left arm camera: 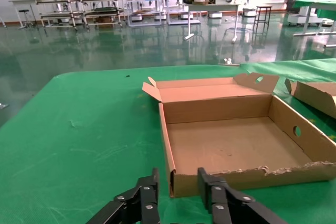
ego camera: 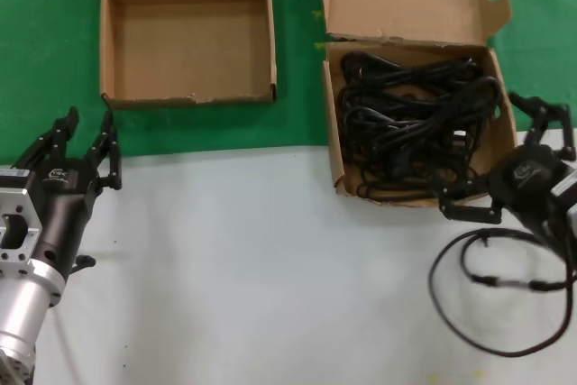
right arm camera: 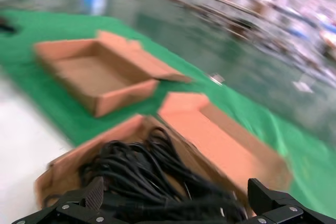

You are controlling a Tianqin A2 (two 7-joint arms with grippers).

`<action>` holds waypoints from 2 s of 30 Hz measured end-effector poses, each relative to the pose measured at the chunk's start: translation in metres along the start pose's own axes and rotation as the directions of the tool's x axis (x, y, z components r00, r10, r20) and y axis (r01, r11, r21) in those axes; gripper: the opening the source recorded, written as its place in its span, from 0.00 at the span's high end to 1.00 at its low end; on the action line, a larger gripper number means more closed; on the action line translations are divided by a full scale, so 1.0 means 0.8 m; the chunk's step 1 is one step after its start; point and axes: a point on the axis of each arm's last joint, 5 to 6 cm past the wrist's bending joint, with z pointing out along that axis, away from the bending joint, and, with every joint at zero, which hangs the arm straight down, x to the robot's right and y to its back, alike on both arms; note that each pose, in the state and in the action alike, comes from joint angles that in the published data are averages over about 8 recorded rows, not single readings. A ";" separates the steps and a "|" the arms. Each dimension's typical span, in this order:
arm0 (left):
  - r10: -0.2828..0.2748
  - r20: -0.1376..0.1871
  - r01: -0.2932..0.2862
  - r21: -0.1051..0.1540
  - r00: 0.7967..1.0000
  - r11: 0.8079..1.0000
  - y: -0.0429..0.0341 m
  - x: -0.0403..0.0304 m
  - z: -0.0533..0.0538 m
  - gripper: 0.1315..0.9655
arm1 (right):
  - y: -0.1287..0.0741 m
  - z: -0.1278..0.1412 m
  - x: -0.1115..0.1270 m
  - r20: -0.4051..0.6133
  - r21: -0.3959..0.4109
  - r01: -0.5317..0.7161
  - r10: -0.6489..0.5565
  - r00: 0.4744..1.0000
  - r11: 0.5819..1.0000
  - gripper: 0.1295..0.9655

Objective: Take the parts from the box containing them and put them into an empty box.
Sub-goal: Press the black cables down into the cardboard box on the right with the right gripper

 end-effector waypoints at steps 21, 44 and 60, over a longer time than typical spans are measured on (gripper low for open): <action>0.000 0.000 0.000 0.000 1.000 1.000 0.0000 0.0000 0.000 0.96 | -0.081 0.035 0.099 0.374 0.229 0.774 -0.788 0.489 0.590 0.00; 0.000 0.000 0.000 0.000 1.000 1.000 0.0000 0.0000 0.000 0.98 | -0.085 0.074 0.084 0.378 0.219 0.880 -0.868 0.321 0.421 0.09; 0.000 0.000 0.000 0.000 1.000 1.000 0.0000 0.0000 0.000 0.98 | -0.081 0.095 0.077 0.380 0.201 0.895 -0.873 0.304 0.399 0.45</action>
